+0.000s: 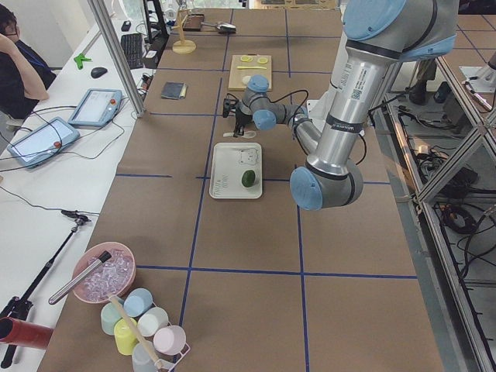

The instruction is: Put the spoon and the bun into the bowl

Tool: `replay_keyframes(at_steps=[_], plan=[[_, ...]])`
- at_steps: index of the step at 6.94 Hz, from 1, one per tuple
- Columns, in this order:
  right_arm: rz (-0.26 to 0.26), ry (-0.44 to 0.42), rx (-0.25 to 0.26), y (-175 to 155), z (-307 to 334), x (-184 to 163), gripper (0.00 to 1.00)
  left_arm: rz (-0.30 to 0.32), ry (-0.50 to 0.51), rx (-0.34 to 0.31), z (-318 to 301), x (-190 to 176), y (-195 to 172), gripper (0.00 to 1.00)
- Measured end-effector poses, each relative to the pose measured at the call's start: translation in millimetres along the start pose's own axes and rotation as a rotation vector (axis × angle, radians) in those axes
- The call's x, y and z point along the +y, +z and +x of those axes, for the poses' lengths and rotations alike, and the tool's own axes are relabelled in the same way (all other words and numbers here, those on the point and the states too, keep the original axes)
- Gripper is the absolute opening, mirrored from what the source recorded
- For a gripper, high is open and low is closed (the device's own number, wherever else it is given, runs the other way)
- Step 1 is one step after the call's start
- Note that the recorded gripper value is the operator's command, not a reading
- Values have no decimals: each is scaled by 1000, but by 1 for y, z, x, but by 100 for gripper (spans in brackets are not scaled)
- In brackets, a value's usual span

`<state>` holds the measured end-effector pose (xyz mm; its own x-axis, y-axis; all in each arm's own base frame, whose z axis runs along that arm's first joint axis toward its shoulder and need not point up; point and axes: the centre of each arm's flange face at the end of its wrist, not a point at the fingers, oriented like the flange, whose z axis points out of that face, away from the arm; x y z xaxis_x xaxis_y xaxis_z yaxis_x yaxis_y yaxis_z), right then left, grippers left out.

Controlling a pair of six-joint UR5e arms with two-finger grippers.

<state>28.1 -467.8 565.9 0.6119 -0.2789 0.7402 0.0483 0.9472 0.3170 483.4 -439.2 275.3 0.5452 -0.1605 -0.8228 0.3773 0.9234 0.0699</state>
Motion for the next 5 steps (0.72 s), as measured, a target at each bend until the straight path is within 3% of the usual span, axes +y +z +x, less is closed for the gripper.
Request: replay_keyframes(at_steps=[3,4,5], plan=[[0,0,0,0,0,0,100,16,-213,-68,98,10,0,0],[0,1,0,0,0,0,100,15,-236,-79,122,25,7,8],[-1,2,0,0,0,1,100,13,-244,-89,136,36,15,30]])
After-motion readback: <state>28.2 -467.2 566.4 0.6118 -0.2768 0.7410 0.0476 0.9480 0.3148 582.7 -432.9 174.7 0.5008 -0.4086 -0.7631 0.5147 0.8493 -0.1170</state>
